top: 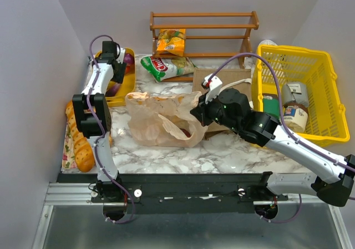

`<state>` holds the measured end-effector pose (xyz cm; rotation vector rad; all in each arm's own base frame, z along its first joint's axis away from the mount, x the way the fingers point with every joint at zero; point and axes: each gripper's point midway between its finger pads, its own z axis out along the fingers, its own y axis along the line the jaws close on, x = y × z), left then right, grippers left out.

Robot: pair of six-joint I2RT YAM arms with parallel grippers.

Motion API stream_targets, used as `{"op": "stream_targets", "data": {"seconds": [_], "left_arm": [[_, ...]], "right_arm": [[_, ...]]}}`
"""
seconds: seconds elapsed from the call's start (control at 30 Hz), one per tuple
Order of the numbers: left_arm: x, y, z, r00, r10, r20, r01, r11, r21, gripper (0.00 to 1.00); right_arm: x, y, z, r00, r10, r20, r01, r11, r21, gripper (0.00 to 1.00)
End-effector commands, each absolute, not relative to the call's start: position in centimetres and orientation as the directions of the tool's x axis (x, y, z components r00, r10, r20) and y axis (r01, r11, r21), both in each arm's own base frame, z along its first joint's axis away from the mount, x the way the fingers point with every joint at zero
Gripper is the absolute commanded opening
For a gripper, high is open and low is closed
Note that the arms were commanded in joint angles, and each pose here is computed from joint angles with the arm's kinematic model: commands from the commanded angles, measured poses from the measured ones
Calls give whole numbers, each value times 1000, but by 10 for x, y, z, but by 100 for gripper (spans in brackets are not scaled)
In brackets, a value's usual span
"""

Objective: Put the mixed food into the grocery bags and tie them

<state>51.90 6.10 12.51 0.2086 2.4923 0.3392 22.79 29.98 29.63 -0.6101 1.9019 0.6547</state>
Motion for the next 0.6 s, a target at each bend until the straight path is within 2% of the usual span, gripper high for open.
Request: {"op": "stream_targets", "data": {"seconds": [0.0, 0.57], "left_arm": [[506, 78, 88, -863, 246, -441, 100, 939, 329, 68], [497, 79, 24, -912, 204, -357, 123, 964, 237, 63]], "right_arm": [[223, 296, 300, -371, -122, -921, -677, 714, 178, 1], [225, 297, 296, -376, -120, -919, -670, 720, 180, 1]]}}
